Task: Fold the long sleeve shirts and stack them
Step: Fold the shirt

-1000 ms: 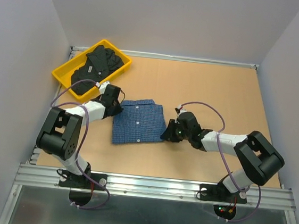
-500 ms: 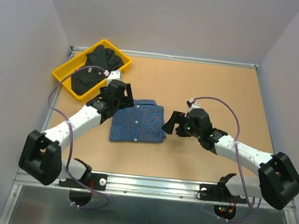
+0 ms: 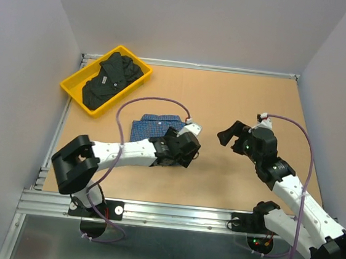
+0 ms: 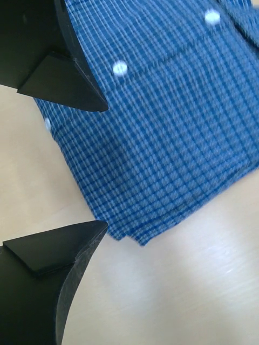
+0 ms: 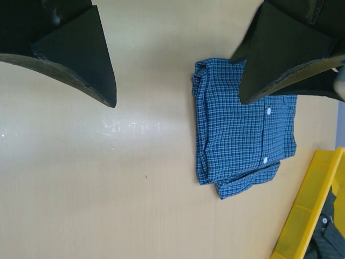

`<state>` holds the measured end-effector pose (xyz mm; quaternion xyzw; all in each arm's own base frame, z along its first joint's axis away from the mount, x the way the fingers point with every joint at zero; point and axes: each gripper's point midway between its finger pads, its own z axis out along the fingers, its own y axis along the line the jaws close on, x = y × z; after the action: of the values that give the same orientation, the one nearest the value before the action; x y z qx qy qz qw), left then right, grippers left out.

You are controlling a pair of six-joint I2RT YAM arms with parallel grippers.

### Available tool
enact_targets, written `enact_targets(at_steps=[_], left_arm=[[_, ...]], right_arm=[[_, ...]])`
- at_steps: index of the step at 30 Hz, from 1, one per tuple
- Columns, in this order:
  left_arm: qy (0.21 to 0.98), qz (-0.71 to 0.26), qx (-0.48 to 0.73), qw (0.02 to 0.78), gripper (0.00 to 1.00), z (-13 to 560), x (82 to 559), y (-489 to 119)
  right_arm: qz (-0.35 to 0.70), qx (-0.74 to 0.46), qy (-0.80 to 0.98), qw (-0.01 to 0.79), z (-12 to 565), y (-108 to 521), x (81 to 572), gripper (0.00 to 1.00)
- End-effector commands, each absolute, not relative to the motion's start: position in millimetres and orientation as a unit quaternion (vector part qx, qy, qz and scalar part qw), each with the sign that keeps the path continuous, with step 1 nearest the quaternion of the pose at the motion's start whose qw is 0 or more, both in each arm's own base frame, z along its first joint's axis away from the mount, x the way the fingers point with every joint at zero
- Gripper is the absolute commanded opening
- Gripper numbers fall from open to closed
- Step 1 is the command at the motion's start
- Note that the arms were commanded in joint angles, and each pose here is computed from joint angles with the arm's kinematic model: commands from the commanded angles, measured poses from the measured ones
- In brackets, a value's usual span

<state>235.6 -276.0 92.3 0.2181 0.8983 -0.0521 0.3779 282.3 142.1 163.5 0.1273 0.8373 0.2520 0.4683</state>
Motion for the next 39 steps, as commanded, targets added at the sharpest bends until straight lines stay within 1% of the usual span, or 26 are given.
enact_targets(at_steps=[1,3,6,13,14,16,17,18,19,20,21,22,23,29,32,37,39], left_arm=[[0.871,0.016,0.284,0.401,0.91,91.4,235.3,-296.7],[0.866,0.029,0.302,0.397,0.84,84.0,232.7,-304.7],[0.858,0.052,0.33,0.39,0.82,71.9,227.7,-313.6],[0.849,0.064,0.377,0.365,0.79,43.8,214.8,-324.1],[0.848,0.064,0.381,0.362,0.75,41.9,214.3,-324.4],[0.848,0.066,0.385,0.358,0.71,37.7,213.5,-324.4],[0.848,0.07,0.386,0.355,0.67,34.3,213.7,-323.7],[0.849,0.075,0.387,0.352,0.6,30.6,213.7,-322.3],[0.849,0.075,0.387,0.352,0.6,30.6,213.7,-322.2],[0.848,0.077,0.388,0.352,0.5,28.7,213.8,-321.2],[0.849,0.078,0.386,0.352,0.45,28.3,214.2,-320.4],[0.849,0.079,0.386,0.352,0.35,27.5,213.7,-320.0],[0.849,0.079,0.384,0.354,0.3,28.0,214.6,-319.7],[0.851,0.061,0.369,0.369,0.09,39.0,214.4,-320.7],[0.851,0.044,0.359,0.38,0.04,47.2,213.5,-321.4],[0.852,0.018,0.348,0.391,0.04,58.2,210.8,-322.8],[0.852,0.008,0.343,0.394,0.04,60.8,209.3,-322.6]], right_arm=[[0.221,0.159,0.84,0.469,150.1,123.3,276.1,1.0],[0.22,0.163,0.838,0.472,152.5,120.9,275.2,1.0],[0.211,0.173,0.838,0.473,150.8,115.8,273.9,1.0],[0.203,0.175,0.837,0.476,149.7,110.6,272.0,1.0],[0.204,0.176,0.837,0.476,149.7,110.6,272.0,1.0],[0.203,0.177,0.838,0.474,148.2,110.6,271.9,1.0],[0.203,0.176,0.838,0.474,148.1,110.7,271.8,1.0],[0.205,0.174,0.84,0.471,147.6,112.1,271.7,1.0],[0.206,0.175,0.839,0.472,148.3,111.8,272.1,1.0],[0.207,0.172,0.842,0.467,145.8,113.6,271.6,1.0],[0.208,0.172,0.844,0.464,144.7,114.6,272.1,1.0],[0.217,0.171,0.843,0.46,146.9,118.1,272.5,1.0],[0.216,0.171,0.849,0.451,141.8,119.6,272.9,1.0],[0.243,0.175,0.856,0.422,143.7,135.4,284.5,1.0],[0.269,0.172,0.859,0.399,142.2,148.4,291.1,1.0],[0.31,0.169,0.863,0.361,134.4,170.4,301.3,1.0],[0.331,0.166,0.867,0.334,125.6,183.4,304.7,1.0]])
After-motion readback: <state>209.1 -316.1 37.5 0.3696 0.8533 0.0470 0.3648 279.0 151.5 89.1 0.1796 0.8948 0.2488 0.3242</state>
